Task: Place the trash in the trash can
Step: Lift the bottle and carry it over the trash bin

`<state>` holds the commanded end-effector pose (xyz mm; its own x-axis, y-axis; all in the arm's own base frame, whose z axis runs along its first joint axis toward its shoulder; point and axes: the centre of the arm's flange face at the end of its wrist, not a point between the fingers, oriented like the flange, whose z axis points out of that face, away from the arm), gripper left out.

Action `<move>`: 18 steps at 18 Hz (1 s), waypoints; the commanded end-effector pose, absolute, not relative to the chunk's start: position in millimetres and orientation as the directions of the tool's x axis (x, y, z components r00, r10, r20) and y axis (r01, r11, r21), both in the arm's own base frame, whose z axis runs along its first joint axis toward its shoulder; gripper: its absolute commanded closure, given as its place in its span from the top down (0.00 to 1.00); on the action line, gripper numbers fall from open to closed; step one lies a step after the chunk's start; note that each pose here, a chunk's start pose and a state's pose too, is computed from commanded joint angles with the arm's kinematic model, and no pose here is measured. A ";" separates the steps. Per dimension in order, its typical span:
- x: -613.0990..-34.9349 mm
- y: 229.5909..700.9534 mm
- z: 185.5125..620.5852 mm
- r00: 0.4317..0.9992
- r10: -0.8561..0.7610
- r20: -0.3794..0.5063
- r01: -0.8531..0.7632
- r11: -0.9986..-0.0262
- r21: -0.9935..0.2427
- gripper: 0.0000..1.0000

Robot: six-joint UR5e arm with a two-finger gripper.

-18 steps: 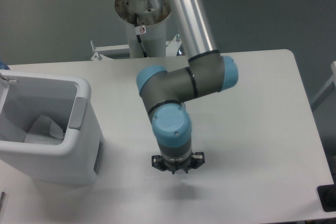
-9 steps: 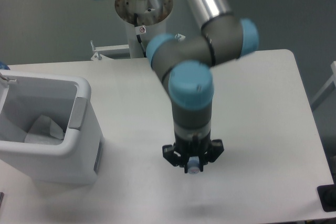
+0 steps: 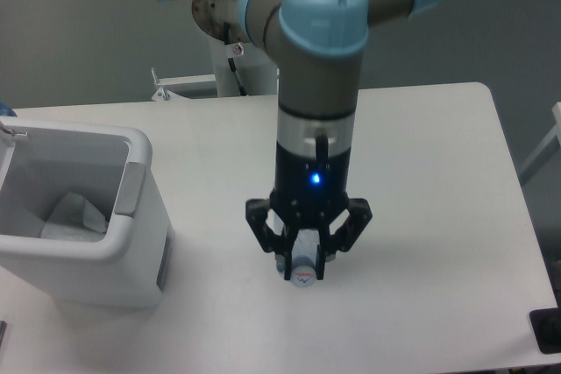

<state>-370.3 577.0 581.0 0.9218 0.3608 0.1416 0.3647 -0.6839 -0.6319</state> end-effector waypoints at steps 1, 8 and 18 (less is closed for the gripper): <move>-367.6 571.9 593.3 0.921 0.356 0.156 0.368 -0.666 -0.649 0.03; -325.9 558.8 660.1 0.941 0.226 0.251 0.336 -0.562 -0.756 0.02; -252.1 586.6 674.6 0.938 0.070 0.340 0.320 -0.554 -0.768 0.03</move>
<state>-252.1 586.6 674.6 0.9378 0.0703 0.3400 0.3201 -0.5543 -0.7683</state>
